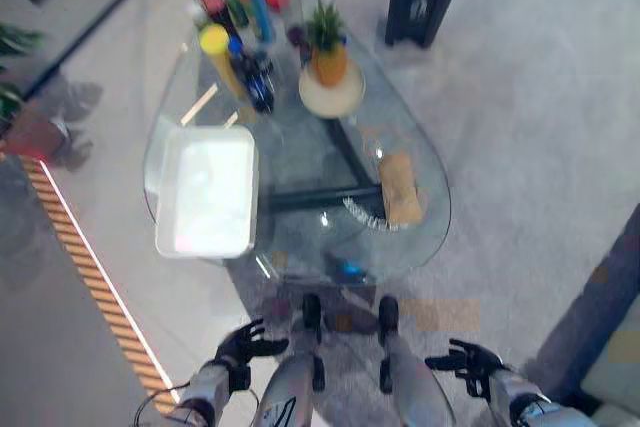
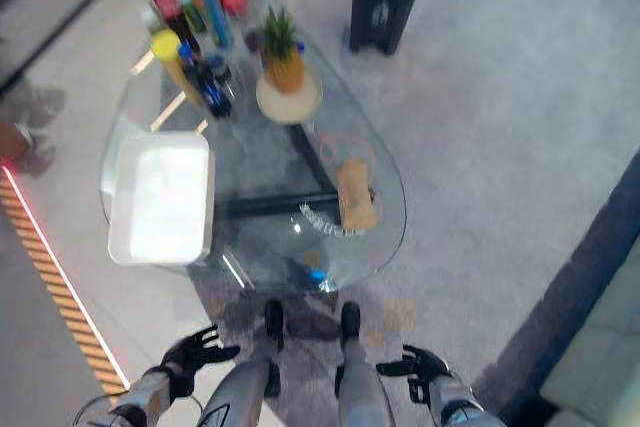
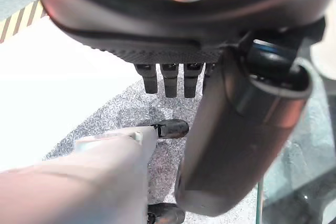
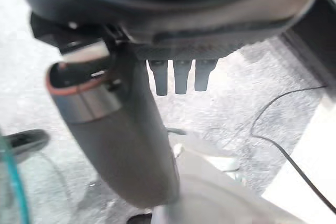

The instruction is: Wipe the table with a cloth and put it in the basket.

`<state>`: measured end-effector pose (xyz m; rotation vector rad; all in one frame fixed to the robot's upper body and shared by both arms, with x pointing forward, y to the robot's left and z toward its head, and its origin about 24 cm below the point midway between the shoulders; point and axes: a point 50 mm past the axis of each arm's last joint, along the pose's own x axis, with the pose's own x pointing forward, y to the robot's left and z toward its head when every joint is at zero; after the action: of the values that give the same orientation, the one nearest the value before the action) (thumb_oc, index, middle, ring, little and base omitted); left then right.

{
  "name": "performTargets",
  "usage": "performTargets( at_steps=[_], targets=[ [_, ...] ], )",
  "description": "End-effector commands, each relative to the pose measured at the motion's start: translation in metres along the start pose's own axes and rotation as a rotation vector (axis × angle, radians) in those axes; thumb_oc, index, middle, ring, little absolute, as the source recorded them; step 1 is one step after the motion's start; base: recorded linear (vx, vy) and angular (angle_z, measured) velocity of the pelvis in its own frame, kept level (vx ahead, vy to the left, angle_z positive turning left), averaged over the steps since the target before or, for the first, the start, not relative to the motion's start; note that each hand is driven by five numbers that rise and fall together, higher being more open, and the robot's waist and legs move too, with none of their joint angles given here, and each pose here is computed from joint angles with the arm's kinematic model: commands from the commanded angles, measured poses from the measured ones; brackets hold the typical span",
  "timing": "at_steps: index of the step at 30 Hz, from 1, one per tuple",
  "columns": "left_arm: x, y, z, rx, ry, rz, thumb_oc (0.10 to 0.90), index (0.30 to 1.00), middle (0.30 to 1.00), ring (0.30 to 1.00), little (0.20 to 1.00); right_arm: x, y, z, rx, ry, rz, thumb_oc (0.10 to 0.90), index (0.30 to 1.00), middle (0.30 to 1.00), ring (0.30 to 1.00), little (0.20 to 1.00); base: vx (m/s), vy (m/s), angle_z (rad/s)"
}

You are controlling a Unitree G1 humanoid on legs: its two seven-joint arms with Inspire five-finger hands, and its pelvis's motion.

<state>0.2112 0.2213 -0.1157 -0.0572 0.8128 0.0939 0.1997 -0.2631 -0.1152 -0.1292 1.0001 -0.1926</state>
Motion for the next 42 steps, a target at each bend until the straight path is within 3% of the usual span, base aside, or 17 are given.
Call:
performTargets(
  at_steps=[1,7,22,32,42],
  targets=[
    [0.002,0.008,0.017,-0.021,-0.073,0.038,0.8,0.9,0.9,0.9,0.9,0.0,0.003,0.0,0.012,0.005,-0.011,0.8,0.9,0.9,0.9,0.9,-0.14,-0.009,-0.05],
    [0.004,0.005,0.042,-0.019,-0.162,0.019,0.8,0.9,0.9,0.9,0.9,0.0,-0.006,0.023,0.068,-0.092,-0.033,0.8,0.9,0.9,0.9,0.9,-0.11,-0.039,-0.01],
    [0.003,0.015,0.052,-0.037,-0.185,0.048,0.8,0.9,0.9,0.9,0.9,-0.004,-0.023,0.044,0.12,-0.226,-0.116,0.8,0.9,0.9,0.9,0.9,0.0,-0.02,0.06],
    [0.001,0.02,0.053,-0.039,-0.196,0.051,0.8,0.9,0.9,0.9,0.9,-0.017,-0.032,0.094,0.219,-0.508,-0.238,0.8,0.9,0.9,0.9,0.9,0.01,-0.017,-0.02],
    [-0.001,0.025,0.052,-0.027,-0.196,0.069,0.8,0.9,0.9,0.9,0.9,-0.068,-0.042,0.179,0.32,-0.92,-0.406,0.8,0.9,0.9,0.9,0.9,0.0,0.0,0.0]
  ],
)
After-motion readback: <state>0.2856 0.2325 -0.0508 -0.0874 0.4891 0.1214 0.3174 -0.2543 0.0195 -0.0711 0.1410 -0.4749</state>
